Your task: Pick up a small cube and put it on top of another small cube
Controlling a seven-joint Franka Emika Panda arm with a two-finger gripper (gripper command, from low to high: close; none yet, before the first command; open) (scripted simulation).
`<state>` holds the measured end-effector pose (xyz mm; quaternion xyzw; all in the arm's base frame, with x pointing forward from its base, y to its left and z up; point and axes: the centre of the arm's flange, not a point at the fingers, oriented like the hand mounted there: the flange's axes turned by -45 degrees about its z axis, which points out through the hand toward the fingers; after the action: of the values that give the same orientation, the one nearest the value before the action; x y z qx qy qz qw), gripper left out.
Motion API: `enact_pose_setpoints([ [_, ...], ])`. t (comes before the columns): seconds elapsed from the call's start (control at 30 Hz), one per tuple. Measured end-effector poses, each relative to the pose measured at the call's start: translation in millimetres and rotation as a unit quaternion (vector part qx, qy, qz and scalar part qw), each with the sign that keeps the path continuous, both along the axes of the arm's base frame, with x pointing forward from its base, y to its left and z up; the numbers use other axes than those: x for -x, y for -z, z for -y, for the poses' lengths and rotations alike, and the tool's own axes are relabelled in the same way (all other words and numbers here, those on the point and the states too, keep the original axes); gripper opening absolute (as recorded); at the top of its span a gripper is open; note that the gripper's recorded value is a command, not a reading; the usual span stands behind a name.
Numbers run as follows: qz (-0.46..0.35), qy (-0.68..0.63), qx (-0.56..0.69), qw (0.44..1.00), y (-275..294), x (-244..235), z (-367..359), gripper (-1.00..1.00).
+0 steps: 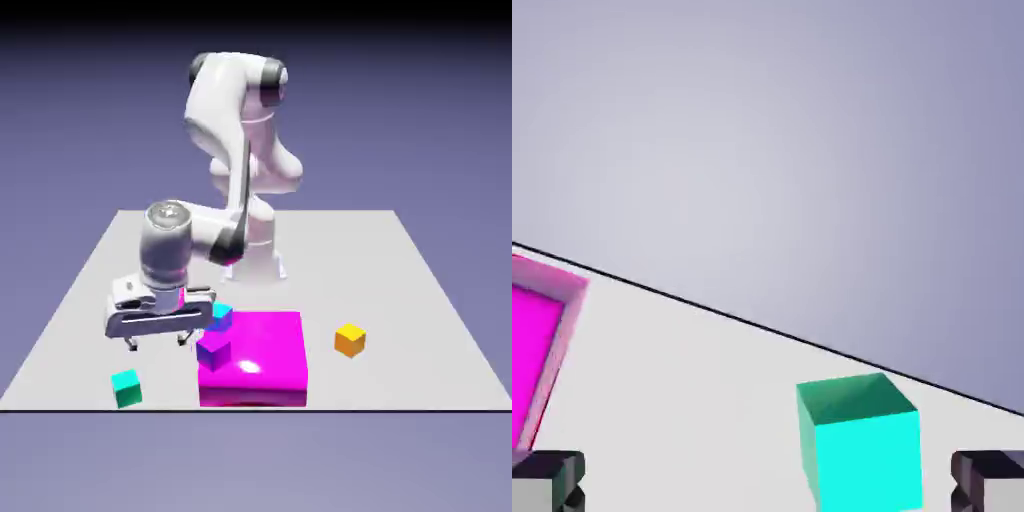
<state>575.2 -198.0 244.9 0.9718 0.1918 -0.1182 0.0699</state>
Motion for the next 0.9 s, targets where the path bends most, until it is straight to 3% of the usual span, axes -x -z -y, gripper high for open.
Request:
enact_pose_setpoints([
  [0.2,-0.115,-0.021,0.003,0.993,64.7,-0.5,49.6,0.00],
  [0.33,-0.115,-0.021,0.003,0.993,127.0,19.1,59.3,0.00],
  [0.37,-0.115,-0.021,0.002,0.993,129.2,19.9,59.5,-1.00],
  [0.43,-0.115,-0.021,0.002,0.993,129.3,20.0,59.5,-1.00],
  [0.53,-0.115,-0.021,0.002,0.993,67.1,0.1,49.8,-1.00],
  [0.67,-0.010,-0.004,-0.005,1.000,37.3,-43.7,-6.2,-1.00],
  [0.77,0.009,-0.029,-0.037,0.999,27.8,-50.2,-126.9,-1.00],
  [0.9,0.022,-0.064,-0.077,0.995,11.4,-22.7,-283.6,-1.00],
])
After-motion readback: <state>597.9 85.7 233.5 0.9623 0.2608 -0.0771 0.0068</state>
